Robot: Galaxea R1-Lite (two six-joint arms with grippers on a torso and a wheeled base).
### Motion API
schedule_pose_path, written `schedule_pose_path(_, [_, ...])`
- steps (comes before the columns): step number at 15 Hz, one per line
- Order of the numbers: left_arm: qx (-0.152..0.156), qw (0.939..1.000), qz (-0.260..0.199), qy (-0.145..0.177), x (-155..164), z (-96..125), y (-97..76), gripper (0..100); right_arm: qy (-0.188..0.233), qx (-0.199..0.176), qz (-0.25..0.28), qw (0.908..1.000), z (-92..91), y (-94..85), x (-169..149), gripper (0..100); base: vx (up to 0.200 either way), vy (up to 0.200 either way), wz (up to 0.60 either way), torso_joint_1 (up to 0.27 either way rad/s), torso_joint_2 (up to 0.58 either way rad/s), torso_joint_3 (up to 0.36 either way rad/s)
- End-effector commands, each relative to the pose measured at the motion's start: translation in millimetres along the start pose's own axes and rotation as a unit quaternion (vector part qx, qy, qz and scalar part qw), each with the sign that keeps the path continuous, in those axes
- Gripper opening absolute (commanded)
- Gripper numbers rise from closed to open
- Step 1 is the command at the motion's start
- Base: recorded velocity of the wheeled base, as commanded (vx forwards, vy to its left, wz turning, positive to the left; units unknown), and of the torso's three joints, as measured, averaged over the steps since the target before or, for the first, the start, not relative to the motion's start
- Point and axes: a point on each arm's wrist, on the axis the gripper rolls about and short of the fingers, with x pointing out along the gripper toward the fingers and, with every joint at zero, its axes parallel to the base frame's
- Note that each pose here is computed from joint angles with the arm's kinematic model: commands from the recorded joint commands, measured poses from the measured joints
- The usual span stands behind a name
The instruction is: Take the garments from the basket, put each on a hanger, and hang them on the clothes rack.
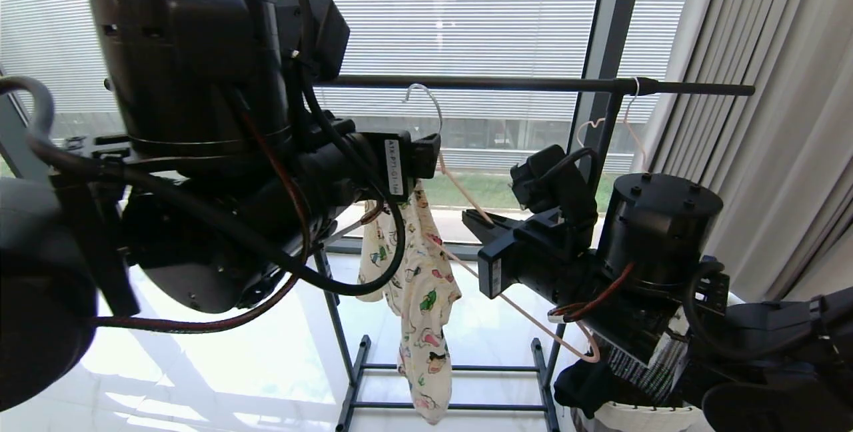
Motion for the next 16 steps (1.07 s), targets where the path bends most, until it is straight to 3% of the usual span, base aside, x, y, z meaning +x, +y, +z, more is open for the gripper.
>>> schedule_pose_path(1, [0.004,1.0000,0.005,0.001,-18,-4,14.7,100,-0.015,0.002,-0.001,0.9999,10.2,-1.3,-8,0,0.000,0.000,0.00,0.000,0.00,0.000])
schedule_pose_path(6, [0.002,0.9985,0.052,0.018,-25,-22,57.9,100,-0.044,-0.032,-0.004,0.9985,7.7,-3.8,-15,0,0.000,0.000,0.00,0.000,0.00,0.000])
schedule_pose_path(7, [0.002,0.9995,0.029,0.014,-26,-23,67.4,100,-0.048,-0.038,-0.003,0.9981,6.2,-4.6,-18,0,0.000,0.000,0.00,0.000,0.00,0.000])
schedule_pose_path(9, [0.036,0.9988,-0.030,0.015,-33,-27,82.3,100,-0.057,-0.047,0.008,0.9972,5.6,-6.3,-26,0,0.000,0.000,0.00,0.000,0.00,0.000])
schedule_pose_path(10, [0.083,0.9928,-0.084,0.021,-39,-36,97.7,100,-0.066,-0.052,0.035,0.9958,6.9,-8.8,-34,0,0.000,0.000,0.00,0.000,0.00,0.000])
schedule_pose_path(11, [0.085,0.9924,-0.086,0.022,-39,-37,98.5,100,-0.067,-0.052,0.037,0.9957,7.0,-8.8,-35,0,0.000,0.000,0.00,0.000,0.00,0.000])
schedule_pose_path(12, [0.138,0.9824,-0.124,0.027,-38,-47,114.1,100,-0.073,-0.053,0.062,0.9940,10.4,-9.4,-44,0,0.000,0.000,0.00,0.000,0.00,0.000])
schedule_pose_path(14, [0.161,0.9762,-0.143,0.022,-36,-48,123.5,100,-0.076,-0.053,0.074,0.9929,9.0,-10.9,-52,0,0.000,0.000,0.00,0.000,0.00,0.000])
schedule_pose_path(16, [0.196,0.9605,-0.198,0.002,-37,-48,127.9,100,-0.072,-0.057,0.123,0.9881,0.6,-13.8,-79,0,0.000,0.000,0.00,0.000,0.00,0.000])
